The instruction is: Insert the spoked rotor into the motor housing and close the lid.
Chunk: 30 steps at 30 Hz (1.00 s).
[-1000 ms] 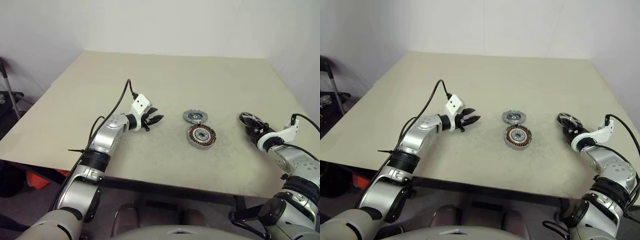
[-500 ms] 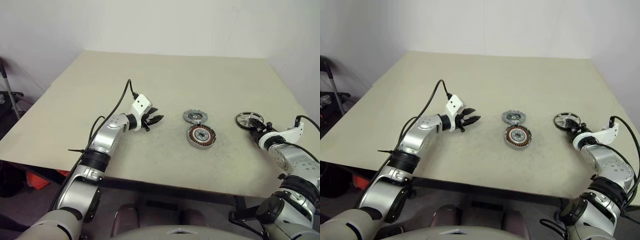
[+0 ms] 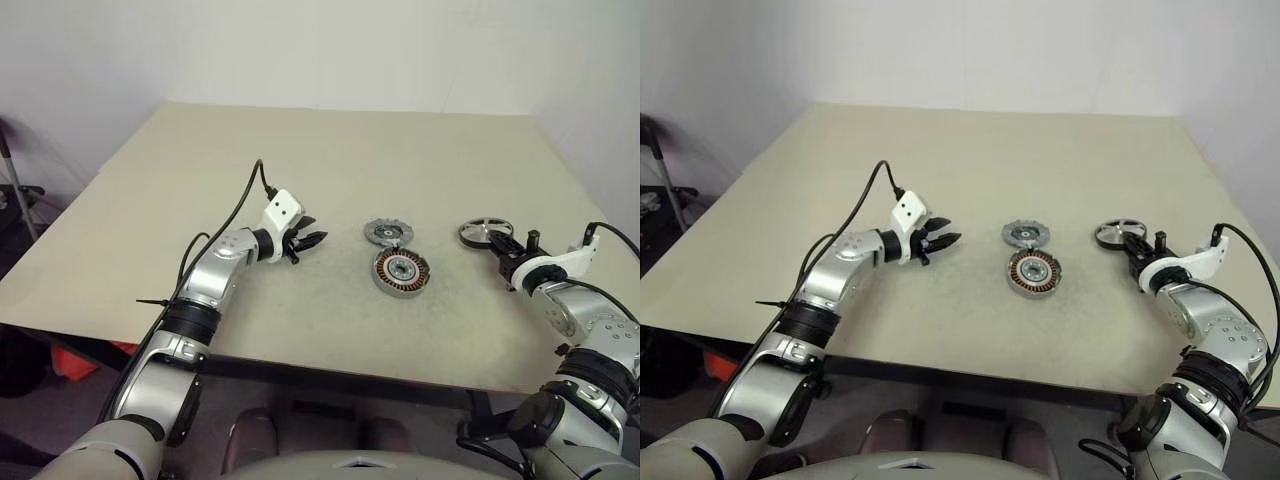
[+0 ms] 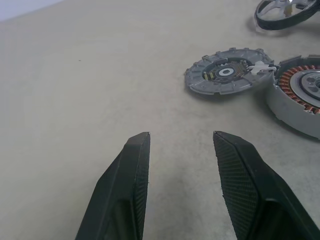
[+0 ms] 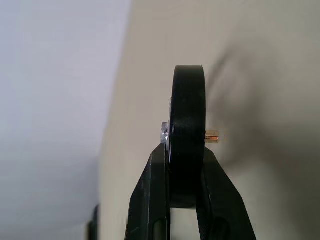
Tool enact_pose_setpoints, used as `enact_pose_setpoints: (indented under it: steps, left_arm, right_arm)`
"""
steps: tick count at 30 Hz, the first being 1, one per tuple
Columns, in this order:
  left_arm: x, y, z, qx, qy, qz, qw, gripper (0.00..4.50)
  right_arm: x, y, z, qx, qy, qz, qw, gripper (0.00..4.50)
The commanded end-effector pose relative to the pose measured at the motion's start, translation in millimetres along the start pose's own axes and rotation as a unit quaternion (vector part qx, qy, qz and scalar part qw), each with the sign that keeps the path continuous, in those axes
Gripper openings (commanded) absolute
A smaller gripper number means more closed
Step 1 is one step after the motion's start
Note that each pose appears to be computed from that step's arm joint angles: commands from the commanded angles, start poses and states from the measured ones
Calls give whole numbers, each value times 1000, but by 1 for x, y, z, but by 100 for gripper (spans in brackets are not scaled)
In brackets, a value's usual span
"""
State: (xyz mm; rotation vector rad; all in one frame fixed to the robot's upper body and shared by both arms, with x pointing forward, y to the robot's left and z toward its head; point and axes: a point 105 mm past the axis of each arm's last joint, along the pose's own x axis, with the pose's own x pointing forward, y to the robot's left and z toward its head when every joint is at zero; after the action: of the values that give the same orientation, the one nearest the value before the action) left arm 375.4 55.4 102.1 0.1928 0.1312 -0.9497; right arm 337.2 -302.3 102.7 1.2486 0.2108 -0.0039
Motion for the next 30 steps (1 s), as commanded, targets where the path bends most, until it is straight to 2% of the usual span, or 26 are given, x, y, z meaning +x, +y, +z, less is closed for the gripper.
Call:
enact_pose_setpoints:
  steps: [1,7,11,30]
  left_arm:
    - [-3,1,26,-16,-54,-11,998,212]
    - [-8,-3,44,-63,-107,-36,992,212]
    - [-12,-6,65,-107,-161,-52,980,212]
    - [-11,-7,61,-106,-150,-52,982,212]
  right_arm:
    - [-10,53,-14,-6,31,99,995,34]
    - [-23,63,-60,22,93,107,990,34]
    - [-35,57,-91,42,131,89,987,34]
    - [-51,50,-137,77,156,68,982,34]
